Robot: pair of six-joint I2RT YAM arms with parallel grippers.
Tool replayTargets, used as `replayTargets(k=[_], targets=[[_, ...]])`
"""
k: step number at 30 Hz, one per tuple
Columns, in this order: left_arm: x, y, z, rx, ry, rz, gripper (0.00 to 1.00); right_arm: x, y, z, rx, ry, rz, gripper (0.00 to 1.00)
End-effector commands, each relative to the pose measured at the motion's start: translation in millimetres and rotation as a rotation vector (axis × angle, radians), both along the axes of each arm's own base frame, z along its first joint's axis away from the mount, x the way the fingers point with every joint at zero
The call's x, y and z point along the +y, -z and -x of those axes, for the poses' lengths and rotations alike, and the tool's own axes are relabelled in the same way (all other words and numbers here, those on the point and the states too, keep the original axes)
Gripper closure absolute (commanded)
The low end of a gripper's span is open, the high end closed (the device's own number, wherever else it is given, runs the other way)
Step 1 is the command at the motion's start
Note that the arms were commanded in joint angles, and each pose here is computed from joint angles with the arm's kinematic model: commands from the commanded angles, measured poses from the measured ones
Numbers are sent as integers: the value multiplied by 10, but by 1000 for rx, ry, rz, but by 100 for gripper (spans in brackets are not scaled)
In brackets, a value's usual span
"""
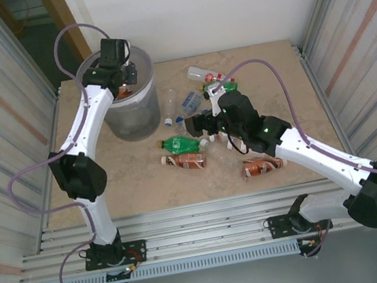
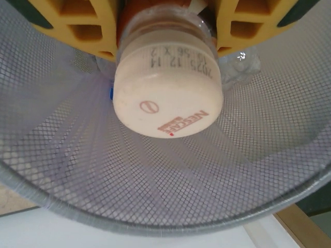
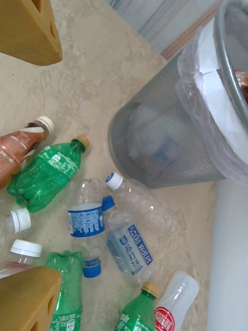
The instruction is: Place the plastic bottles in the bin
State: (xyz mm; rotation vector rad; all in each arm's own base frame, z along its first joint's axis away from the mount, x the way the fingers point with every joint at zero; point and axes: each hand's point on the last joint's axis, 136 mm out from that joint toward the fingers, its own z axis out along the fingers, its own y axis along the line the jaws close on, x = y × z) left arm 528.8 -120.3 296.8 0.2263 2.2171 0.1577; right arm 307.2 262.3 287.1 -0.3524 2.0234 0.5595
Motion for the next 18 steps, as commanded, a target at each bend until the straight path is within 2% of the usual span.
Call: replayTargets(k=[1, 3, 6, 11, 18], targets=[[61, -31, -22, 11, -14, 30, 77, -37, 24, -1, 16, 22, -11, 2], [74, -5, -28, 20, -21, 44, 60, -52, 15, 4, 15, 24, -11, 2], [63, 3, -23, 24, -20, 55, 45, -69, 14, 16, 12, 27, -7, 2], [53, -91, 14, 9, -14, 74, 35, -93, 12, 20, 10, 32, 1, 2], [18, -236, 123, -11, 9, 119, 32, -78, 48, 8, 18, 30, 11, 2]])
